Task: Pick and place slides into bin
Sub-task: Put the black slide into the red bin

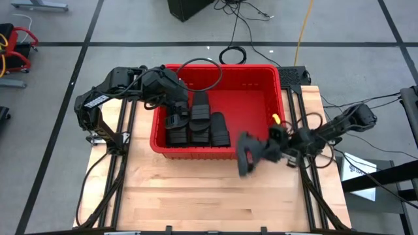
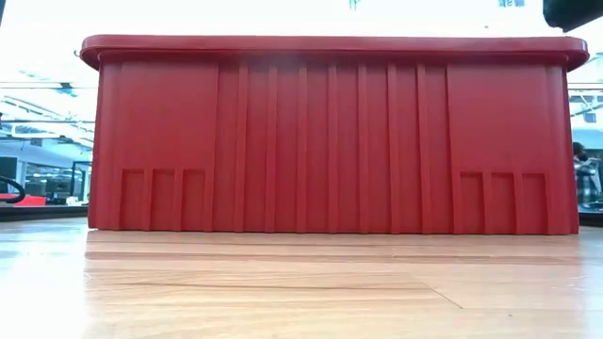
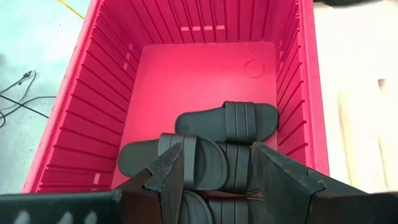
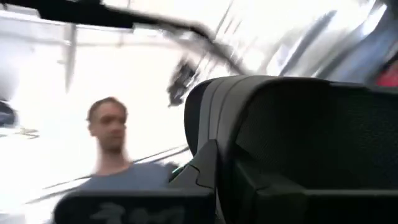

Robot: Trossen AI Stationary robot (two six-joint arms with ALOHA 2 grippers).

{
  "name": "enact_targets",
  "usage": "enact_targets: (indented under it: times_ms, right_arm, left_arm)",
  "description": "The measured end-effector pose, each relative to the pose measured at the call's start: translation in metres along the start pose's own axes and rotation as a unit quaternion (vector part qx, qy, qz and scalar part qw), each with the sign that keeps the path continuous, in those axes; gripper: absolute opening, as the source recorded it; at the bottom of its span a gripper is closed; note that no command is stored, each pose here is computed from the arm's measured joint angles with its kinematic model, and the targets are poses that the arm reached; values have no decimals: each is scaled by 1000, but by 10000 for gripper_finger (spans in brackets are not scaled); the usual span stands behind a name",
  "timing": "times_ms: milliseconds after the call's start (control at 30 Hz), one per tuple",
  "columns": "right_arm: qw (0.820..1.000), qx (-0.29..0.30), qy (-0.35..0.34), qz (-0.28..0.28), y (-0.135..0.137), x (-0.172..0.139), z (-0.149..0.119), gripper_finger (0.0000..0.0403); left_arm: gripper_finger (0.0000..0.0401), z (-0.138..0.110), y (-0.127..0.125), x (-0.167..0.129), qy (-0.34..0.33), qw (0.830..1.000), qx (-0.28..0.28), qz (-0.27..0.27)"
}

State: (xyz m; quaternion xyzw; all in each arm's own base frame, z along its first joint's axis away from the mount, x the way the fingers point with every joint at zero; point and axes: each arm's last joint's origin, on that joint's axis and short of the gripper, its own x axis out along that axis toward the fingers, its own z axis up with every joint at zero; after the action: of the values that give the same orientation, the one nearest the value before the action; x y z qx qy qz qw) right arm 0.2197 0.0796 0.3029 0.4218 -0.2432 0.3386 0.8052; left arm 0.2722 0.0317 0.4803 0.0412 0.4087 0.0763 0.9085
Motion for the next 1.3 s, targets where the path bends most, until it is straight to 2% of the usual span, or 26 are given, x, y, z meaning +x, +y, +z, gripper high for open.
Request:
enact_targets:
  times_ms: [167, 333, 400, 500, 567, 633, 833, 1100, 1167, 1233, 1300]
  right_arm:
    - [983, -171, -28, -55, -5, 19, 35, 6]
    - [944, -281, 45, -167, -6, 43, 71, 6]
    - [918, -310, 87, -231, -3, 49, 85, 5]
    - [863, -349, 131, -340, 9, 53, 104, 5]
    - [828, -380, 151, -385, 19, 55, 117, 5]
    - [800, -396, 162, -421, 29, 57, 130, 5]
    - [741, -375, 185, -526, 50, 52, 173, 5]
    - [668, -285, 310, -614, 34, 42, 210, 5]
    - [662, -263, 346, -611, 22, 41, 219, 5]
    - [669, -236, 377, -596, 10, 39, 228, 5]
    - [684, -206, 399, -575, -2, 36, 239, 5]
  left_arm:
    - [184, 0, 0, 0, 1, 1000, -2, 0]
    - [184, 0, 0, 0, 1, 1000, 0, 0]
    - [184, 0, 0, 0, 2, 1000, 0, 0]
    - [184, -3, 0, 0, 13, 1000, -3, 0]
    - [184, -5, 0, 0, 27, 1000, -1, -1]
    - [184, -8, -1, 0, 43, 999, 0, -3]
    - [184, -12, -1, -1, 59, 998, -1, -4]
    - [184, -13, 0, -7, 52, 999, -4, -3]
    - [184, -14, 0, -8, 52, 999, -4, -3]
    - [184, -13, 0, -7, 53, 999, -6, -2]
    - [184, -13, 0, -7, 53, 999, -8, -2]
